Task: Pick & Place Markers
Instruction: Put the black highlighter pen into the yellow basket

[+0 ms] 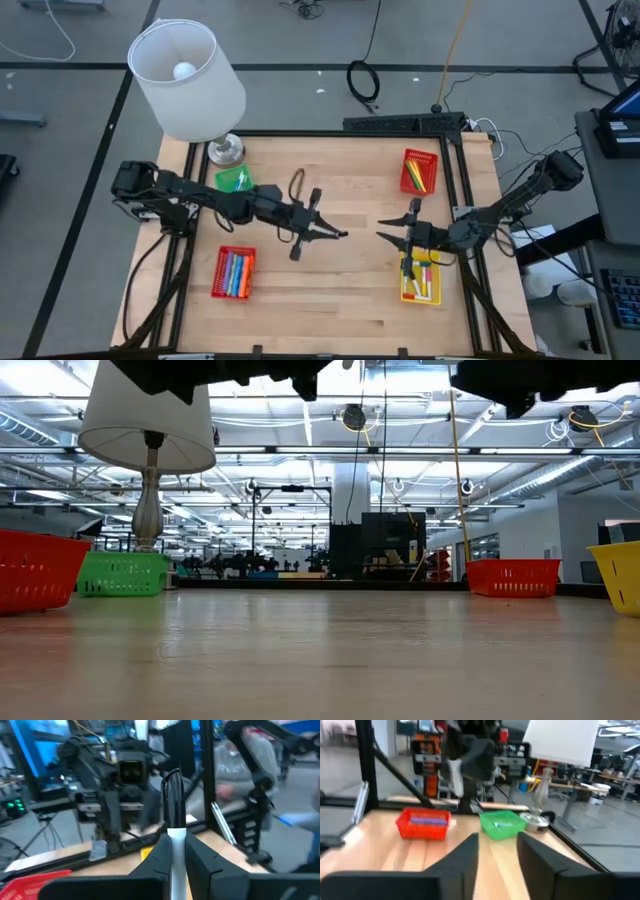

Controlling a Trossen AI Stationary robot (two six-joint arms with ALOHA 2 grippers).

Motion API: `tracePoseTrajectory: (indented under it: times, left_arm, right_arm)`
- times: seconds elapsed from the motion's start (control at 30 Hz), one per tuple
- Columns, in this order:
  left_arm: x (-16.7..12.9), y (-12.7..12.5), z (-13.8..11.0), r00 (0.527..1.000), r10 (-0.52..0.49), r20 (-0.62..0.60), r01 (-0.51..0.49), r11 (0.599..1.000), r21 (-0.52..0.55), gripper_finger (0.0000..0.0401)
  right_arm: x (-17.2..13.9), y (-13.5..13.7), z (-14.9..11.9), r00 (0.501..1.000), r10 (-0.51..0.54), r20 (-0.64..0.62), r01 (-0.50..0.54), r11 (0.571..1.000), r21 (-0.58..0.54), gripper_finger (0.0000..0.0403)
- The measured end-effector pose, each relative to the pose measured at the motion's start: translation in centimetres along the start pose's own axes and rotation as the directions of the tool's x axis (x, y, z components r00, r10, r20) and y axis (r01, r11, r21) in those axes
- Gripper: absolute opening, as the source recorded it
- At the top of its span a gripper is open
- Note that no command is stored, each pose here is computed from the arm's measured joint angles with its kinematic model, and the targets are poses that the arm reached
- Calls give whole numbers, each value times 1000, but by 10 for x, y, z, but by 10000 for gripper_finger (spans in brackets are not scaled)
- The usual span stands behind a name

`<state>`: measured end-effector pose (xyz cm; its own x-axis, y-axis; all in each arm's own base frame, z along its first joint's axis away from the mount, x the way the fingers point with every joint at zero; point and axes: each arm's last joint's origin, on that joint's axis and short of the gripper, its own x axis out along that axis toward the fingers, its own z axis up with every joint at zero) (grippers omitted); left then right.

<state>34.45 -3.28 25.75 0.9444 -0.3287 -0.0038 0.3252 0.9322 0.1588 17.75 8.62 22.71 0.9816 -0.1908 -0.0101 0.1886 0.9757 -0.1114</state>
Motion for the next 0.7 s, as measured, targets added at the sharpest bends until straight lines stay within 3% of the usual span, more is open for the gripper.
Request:
tracePoseTrajectory:
  times: [0.2,0.33,0.7]
  left_arm:
    - [-1,1,-6,1000,6,-27,-6,1000,-19,27]
    - [-2,2,-4,1000,5,-18,-5,1000,-13,27]
    - [-2,1,-9,998,-4,-68,2,1000,-27,27]
  right_arm:
    - [29,-3,-5,994,6,106,-7,1000,12,201]
    - [51,-4,4,986,80,147,-84,996,22,234]
    - [100,5,17,968,234,93,-235,972,2,223]
